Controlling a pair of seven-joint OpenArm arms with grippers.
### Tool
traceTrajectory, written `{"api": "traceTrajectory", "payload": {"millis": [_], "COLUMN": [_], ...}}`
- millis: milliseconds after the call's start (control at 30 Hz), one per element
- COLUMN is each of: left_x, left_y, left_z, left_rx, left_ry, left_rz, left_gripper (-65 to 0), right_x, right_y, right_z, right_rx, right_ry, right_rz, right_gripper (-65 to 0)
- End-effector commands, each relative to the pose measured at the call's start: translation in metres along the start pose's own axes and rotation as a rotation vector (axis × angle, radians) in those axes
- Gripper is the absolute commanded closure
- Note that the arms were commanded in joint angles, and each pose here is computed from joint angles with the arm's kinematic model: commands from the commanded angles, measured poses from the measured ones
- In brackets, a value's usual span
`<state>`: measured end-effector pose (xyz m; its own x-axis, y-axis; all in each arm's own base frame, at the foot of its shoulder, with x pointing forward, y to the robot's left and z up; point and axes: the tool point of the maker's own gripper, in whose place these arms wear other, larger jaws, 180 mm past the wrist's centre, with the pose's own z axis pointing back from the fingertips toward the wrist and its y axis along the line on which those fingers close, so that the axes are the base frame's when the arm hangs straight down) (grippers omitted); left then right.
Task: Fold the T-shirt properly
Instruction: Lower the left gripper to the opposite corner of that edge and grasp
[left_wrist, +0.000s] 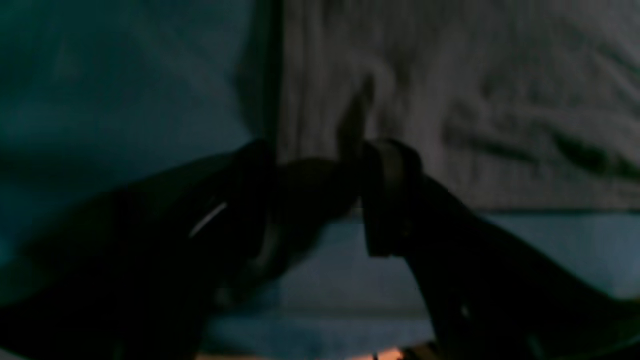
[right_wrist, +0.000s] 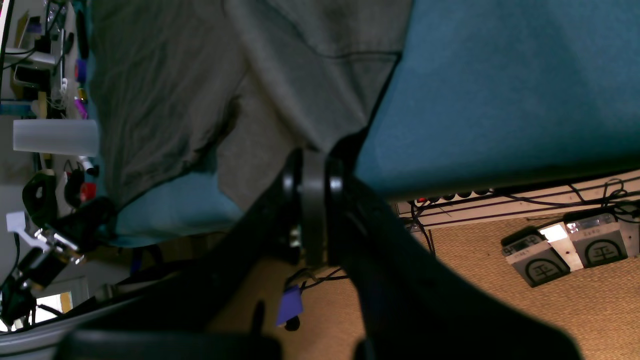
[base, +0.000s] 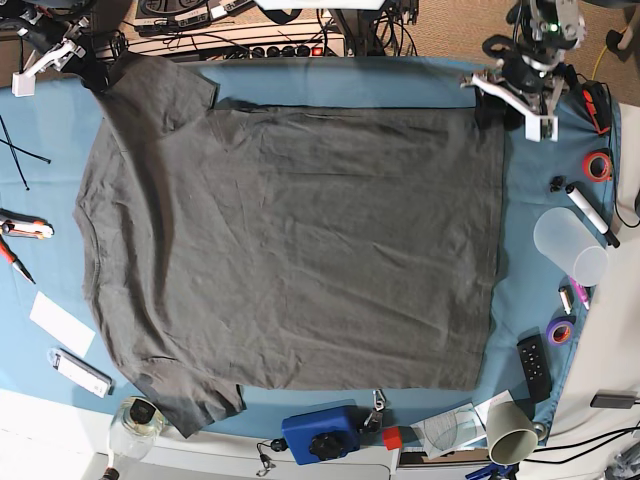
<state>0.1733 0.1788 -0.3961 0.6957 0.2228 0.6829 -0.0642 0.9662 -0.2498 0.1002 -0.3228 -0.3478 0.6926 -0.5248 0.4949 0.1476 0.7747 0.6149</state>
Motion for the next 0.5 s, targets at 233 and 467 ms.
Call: {"api": "traceTrajectory", "payload": {"millis": [233, 467], "left_x": [-0.016, -0.054], "left_y": [0.003, -0.012], "left_z": [-0.005, -0.016], "left_rx": [-0.009, -0.073], "left_ry": [0.044, 0.183], "left_rz": [0.063, 0.176], "left_gripper": [-29.0, -29.0], "right_x": [0.013, 0.013], "right_y": [0.003, 0.003], "right_z": [0.006, 0.006], "right_rx": [0.004, 0.005], "right_ry": [-0.03, -0.03], "right_rz": [0.034, 0.034], "right_gripper": [0.0, 0.0]}}
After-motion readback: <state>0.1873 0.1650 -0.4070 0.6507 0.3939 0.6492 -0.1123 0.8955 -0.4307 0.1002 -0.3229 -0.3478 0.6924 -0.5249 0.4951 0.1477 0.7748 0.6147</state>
